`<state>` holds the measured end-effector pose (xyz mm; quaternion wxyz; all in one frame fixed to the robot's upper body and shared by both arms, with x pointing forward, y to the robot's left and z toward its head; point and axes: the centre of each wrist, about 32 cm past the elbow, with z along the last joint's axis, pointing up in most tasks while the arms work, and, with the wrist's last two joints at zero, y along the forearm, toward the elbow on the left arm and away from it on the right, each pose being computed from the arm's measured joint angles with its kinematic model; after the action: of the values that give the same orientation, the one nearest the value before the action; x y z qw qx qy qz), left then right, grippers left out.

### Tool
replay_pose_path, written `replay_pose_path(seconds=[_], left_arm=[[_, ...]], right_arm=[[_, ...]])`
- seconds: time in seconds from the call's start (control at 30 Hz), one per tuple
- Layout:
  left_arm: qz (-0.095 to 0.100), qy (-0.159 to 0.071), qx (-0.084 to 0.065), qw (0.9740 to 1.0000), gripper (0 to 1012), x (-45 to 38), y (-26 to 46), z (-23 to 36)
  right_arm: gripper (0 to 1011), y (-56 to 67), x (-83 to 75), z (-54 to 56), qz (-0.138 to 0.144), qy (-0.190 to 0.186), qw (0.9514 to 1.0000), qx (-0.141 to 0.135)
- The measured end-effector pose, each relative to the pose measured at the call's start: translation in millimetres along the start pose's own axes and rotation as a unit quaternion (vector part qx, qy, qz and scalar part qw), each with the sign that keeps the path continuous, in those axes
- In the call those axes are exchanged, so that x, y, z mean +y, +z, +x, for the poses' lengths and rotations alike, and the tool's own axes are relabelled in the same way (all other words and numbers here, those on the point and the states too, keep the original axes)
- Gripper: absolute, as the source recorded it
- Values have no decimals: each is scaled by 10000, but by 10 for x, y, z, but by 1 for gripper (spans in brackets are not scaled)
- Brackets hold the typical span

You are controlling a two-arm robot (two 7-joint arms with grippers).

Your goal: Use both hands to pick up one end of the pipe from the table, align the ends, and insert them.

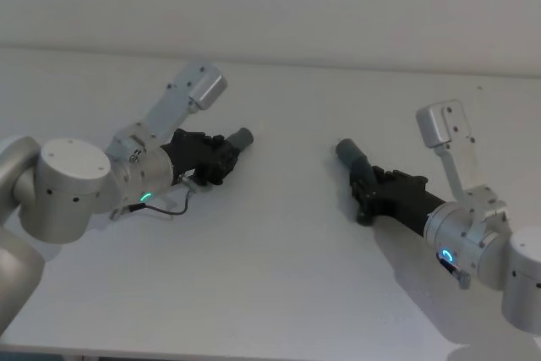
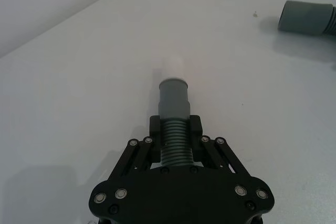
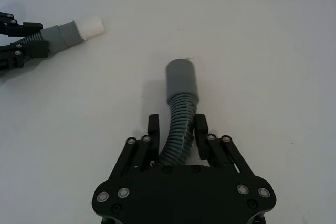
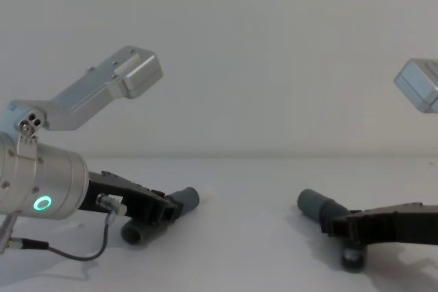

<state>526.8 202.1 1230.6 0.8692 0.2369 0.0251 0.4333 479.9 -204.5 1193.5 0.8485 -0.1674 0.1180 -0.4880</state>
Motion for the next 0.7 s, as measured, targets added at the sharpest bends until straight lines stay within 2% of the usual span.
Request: replay_pose_path(seconds=[0.23,0.4,0.7], left_arm=[[0,0,0,10000,308,0,0,0],[0,0,0,10000,308,0,0,0],[0,0,0,10000,308,0,0,0]], right_arm=[[226,0,1,0,3,4,10000,6],[177,0,2,0,3,9,10000,10],[175,-1,2,0,2,11,10000,10]])
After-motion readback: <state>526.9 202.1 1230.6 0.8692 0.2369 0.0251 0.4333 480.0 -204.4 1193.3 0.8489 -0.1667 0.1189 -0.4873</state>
